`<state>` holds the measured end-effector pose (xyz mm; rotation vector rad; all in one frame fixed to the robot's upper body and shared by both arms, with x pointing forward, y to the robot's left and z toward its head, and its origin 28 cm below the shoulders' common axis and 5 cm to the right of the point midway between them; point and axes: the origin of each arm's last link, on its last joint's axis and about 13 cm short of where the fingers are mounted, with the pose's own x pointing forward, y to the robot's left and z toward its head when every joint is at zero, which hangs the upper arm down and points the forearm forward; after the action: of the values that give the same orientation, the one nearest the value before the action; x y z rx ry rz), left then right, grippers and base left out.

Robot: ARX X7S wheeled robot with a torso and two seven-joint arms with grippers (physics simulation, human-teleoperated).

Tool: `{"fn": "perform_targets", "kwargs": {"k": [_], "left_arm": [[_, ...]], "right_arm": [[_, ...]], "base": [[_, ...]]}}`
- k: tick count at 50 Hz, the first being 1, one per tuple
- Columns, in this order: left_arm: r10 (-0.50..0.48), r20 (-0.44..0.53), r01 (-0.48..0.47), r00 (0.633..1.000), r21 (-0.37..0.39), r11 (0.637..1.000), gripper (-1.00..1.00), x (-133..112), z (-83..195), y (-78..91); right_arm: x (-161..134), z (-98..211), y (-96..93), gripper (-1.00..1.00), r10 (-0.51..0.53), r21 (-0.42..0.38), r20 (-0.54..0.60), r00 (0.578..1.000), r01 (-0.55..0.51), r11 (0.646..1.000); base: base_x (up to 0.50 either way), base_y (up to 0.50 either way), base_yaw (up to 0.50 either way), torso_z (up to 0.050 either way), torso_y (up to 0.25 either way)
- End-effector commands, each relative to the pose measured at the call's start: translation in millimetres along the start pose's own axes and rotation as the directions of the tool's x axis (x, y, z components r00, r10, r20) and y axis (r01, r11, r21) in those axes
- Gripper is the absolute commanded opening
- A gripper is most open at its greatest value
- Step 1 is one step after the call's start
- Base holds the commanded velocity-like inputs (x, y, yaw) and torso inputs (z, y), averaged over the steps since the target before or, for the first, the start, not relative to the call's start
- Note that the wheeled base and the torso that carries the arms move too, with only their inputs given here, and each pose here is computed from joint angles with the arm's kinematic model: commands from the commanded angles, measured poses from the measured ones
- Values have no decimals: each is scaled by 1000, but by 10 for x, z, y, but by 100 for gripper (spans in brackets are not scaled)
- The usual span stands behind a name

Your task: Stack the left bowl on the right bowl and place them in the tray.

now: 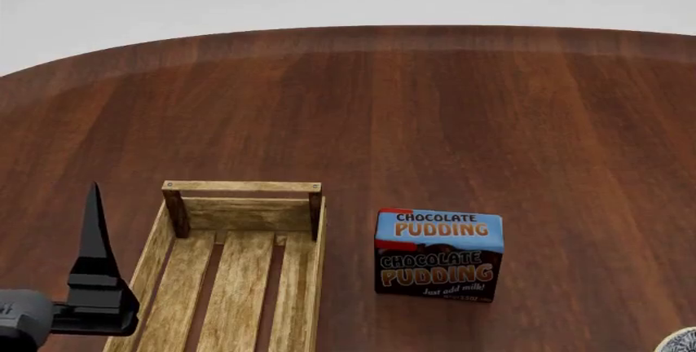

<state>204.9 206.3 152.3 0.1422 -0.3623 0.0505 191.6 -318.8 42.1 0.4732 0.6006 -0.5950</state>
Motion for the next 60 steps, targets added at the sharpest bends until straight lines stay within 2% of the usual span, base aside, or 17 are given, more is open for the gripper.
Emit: {"fn": "perform_targets", "kwargs": {"k": [1,12,15,24,31,37,45,50,60], "left_arm": [[1,1,-1,1000,1,1000,100,-2,-8,-2],[7,9,-6,1000,-20,1000,100,-20,32,24],[9,13,-9,1000,-30,1000,100,-24,40,32],[8,24,-7,1000,-51,999,100,-20,60,41],[14,24,-12,1000,-63,998,100,-37,50,48],[17,20,-15,1000,-63,998,100,-36,33,52],[18,20,-16,1000,-70,997,100,-41,30,52],[23,18,-21,1000,-75,997,100,-46,27,70],[56,12,-55,998,-75,996,100,-43,7,153]], "right_arm": [[41,-139,-48,-100,-28,12,-50,998,28,1000],[-30,-183,-126,-100,-89,38,-44,995,91,995],[-154,-72,-81,-100,-95,-5,0,995,95,995],[-672,463,226,-100,-31,-120,186,982,54,991],[-848,682,450,-100,24,-191,256,966,26,981],[-958,794,602,-100,88,-220,303,949,-20,975],[-1112,966,846,-100,194,-280,332,923,-100,955],[-1100,1020,1076,-100,266,-333,313,912,-157,930],[-1060,1163,1487,-100,370,-376,291,882,-250,892]], "base": [[0,0,3,0,0],[0,0,0,0,0],[0,0,0,0,0],[0,0,0,0,0],[0,0,0,0,0],[0,0,0,0,0],[0,0,0,0,0],[0,0,0,0,0],[0,0,0,0,0]]}}
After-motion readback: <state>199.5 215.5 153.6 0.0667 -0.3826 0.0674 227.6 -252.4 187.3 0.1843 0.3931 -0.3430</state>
